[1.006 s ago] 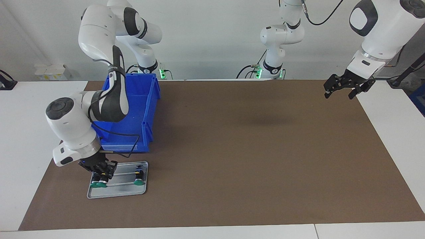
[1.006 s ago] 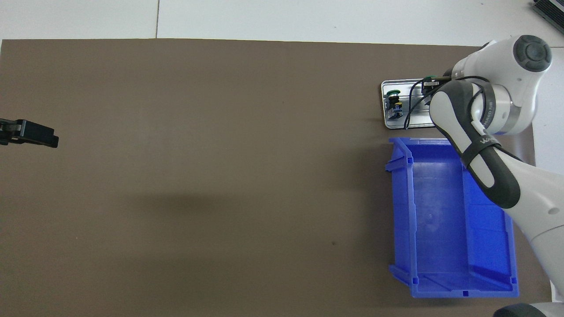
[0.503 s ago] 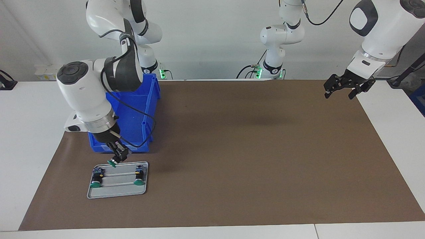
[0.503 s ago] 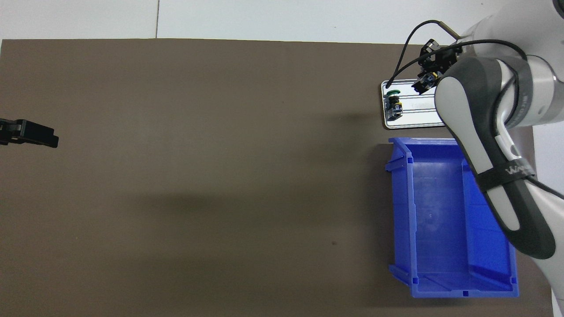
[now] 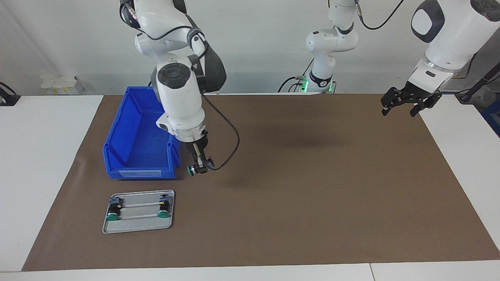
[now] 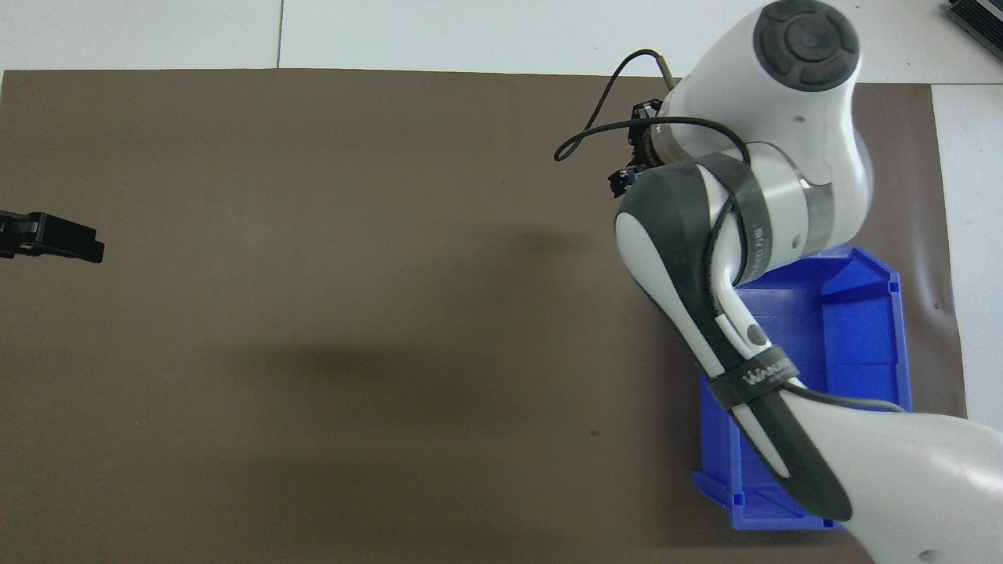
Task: Place and press button with both arms
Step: 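Lift the button with the right gripper and carry it toward table center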
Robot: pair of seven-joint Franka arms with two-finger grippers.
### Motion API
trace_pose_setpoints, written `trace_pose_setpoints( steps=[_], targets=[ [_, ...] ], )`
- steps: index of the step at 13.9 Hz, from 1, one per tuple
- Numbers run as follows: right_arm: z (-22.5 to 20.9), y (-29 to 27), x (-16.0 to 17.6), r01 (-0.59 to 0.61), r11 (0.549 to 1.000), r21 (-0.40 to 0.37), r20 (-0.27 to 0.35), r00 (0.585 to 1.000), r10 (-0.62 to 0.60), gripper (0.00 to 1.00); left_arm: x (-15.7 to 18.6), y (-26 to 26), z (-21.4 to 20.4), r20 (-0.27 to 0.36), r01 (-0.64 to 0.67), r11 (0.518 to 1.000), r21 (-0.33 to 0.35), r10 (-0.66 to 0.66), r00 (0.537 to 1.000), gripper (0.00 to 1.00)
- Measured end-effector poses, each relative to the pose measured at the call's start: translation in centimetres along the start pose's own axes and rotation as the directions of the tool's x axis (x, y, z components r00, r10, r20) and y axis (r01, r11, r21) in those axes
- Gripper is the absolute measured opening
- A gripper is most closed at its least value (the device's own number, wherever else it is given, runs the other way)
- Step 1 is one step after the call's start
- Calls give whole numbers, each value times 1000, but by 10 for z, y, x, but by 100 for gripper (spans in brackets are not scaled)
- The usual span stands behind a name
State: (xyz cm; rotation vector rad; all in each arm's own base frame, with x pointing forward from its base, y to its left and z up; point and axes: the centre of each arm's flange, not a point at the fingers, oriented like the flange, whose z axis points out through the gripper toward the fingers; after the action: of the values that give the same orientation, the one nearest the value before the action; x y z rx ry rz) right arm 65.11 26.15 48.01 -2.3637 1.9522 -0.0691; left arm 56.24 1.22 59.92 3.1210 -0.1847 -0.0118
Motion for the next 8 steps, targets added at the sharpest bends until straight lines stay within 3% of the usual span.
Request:
trace_pose_setpoints(
  steps=[4,6,8],
  targets=[
    [45,18,-98,-75,997,-23,-17,997,74,33,0,0,0,0,0,1000,0,0,1000,100],
    [80,31,-149,-81,997,-10,-59,995,81,33,0,0,0,0,0,1000,0,0,1000,100],
    [107,41,-186,-100,995,13,-50,994,101,33,0,0,0,0,0,1000,0,0,1000,100]
  ],
)
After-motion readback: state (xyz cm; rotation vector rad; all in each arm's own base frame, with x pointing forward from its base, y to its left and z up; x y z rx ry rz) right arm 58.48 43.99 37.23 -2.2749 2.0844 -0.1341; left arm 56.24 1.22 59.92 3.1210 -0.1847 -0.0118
